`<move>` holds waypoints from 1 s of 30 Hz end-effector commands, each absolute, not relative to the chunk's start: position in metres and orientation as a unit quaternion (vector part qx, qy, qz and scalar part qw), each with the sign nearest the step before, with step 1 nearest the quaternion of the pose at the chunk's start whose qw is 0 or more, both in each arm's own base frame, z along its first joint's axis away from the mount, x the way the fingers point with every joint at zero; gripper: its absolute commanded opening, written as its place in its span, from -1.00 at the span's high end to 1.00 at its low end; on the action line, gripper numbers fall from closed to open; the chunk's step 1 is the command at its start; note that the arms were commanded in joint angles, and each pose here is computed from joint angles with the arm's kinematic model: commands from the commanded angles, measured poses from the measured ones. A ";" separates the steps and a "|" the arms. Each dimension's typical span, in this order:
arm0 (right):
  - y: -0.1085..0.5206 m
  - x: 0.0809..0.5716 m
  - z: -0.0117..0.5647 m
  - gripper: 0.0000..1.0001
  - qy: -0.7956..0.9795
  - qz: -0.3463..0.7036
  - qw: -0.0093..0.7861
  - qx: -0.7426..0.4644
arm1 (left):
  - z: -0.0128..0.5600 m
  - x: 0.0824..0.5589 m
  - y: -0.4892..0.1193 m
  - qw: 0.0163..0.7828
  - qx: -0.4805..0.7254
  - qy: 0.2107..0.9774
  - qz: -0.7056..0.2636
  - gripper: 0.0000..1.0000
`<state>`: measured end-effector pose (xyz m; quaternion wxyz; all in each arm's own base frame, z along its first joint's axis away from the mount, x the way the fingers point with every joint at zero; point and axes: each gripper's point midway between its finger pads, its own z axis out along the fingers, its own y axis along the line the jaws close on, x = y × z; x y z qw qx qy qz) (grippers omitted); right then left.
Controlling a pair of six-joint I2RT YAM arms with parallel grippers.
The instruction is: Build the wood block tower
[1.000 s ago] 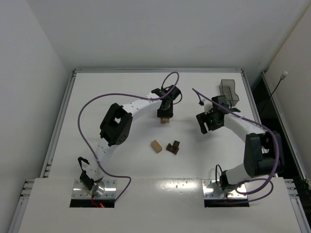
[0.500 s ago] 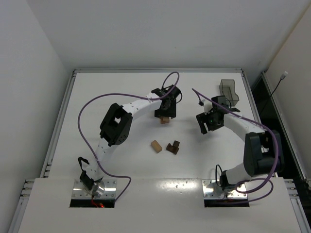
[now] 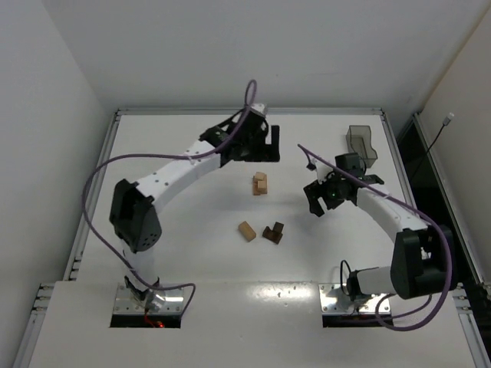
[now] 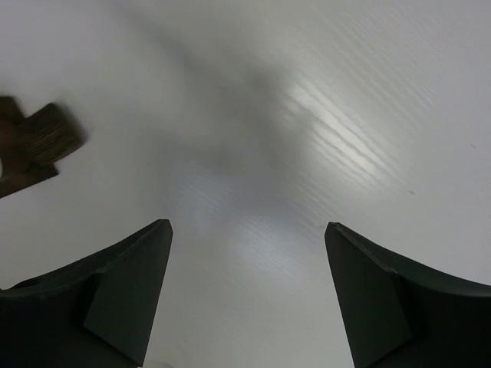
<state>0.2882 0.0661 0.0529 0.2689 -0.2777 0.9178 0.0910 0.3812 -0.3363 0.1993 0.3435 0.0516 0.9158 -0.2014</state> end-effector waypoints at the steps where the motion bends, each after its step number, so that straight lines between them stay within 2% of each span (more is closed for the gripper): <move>1: 0.111 0.278 0.078 -0.57 0.858 0.146 0.296 -0.393 | 0.254 0.408 -0.282 0.406 -0.013 0.888 -0.217 -0.77; 3: 0.143 0.271 0.090 -0.57 0.821 0.163 0.301 -0.456 | 0.246 0.427 -0.233 0.416 -0.061 0.888 -0.186 -0.80; 4: 0.181 0.261 0.101 -0.59 0.779 0.185 0.299 -0.519 | 0.237 0.442 -0.187 0.420 -0.090 0.890 -0.151 -0.82; 7: 0.221 0.253 0.115 -0.59 0.729 0.201 0.302 -0.581 | 0.225 0.446 -0.151 0.410 -0.117 0.895 -0.130 -0.82; 11: 0.273 0.235 0.118 -0.57 0.688 0.264 0.261 -0.623 | 0.213 0.446 -0.115 0.402 -0.144 0.897 -0.112 -0.82; 13: 0.293 0.229 0.108 -0.52 0.690 0.281 0.232 -0.626 | 0.205 0.442 -0.104 0.395 -0.149 0.901 -0.102 -0.85; 17: 0.318 0.240 0.080 -0.45 0.743 0.233 0.213 -0.591 | 0.200 0.441 -0.097 0.390 -0.156 0.903 -0.092 -0.85; 19: 0.326 0.241 0.074 -0.36 0.786 0.240 0.171 -0.543 | 0.196 0.440 -0.093 0.386 -0.160 0.904 -0.089 -0.85; 20: 0.326 0.241 0.053 -0.29 0.810 0.233 0.136 -0.521 | 0.195 0.438 -0.091 0.384 -0.162 0.905 -0.083 -0.85; 30: 0.317 0.249 0.041 -0.24 0.857 0.151 0.134 -0.474 | 0.187 0.435 -0.086 0.374 -0.171 0.908 -0.080 -0.85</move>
